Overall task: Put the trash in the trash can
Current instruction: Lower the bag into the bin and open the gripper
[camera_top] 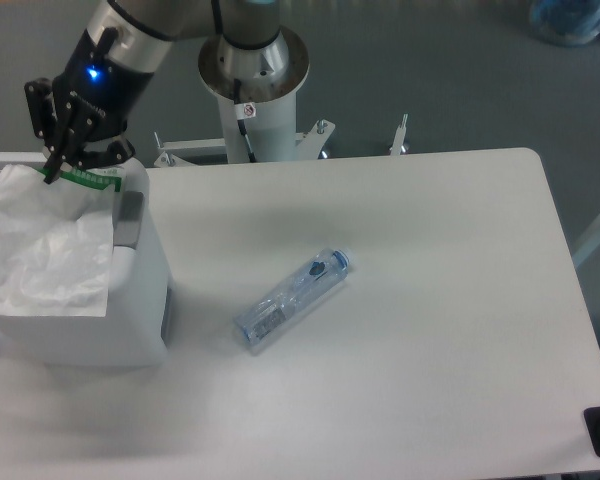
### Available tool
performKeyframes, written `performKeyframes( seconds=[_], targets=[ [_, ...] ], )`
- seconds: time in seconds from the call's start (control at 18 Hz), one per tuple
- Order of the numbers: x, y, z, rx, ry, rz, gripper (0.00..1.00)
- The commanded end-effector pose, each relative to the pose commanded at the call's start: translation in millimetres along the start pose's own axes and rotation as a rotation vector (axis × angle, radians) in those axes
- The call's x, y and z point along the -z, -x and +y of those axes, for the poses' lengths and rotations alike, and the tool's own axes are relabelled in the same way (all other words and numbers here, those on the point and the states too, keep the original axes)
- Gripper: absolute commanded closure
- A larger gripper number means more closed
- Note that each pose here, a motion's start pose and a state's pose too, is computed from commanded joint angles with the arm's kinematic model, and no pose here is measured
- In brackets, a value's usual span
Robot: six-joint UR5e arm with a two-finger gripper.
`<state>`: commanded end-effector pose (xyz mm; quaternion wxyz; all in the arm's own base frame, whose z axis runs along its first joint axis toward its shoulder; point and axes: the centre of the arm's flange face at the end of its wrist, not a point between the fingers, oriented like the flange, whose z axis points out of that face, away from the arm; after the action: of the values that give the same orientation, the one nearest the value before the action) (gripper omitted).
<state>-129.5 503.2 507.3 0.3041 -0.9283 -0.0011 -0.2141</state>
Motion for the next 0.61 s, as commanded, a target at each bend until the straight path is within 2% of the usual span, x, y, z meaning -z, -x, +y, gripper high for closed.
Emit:
performKeyframes(
  seconds=[0.11, 0.56, 0.61],
  targets=[
    [-4, -6, -1, -0.005, 0.013, 0.011, 1.0],
    [-32, 20, 2, 0.034, 0.065, 0.018, 1.0],
    [-32, 20, 2, 0.034, 0.065, 0.018, 0.96]
  ],
)
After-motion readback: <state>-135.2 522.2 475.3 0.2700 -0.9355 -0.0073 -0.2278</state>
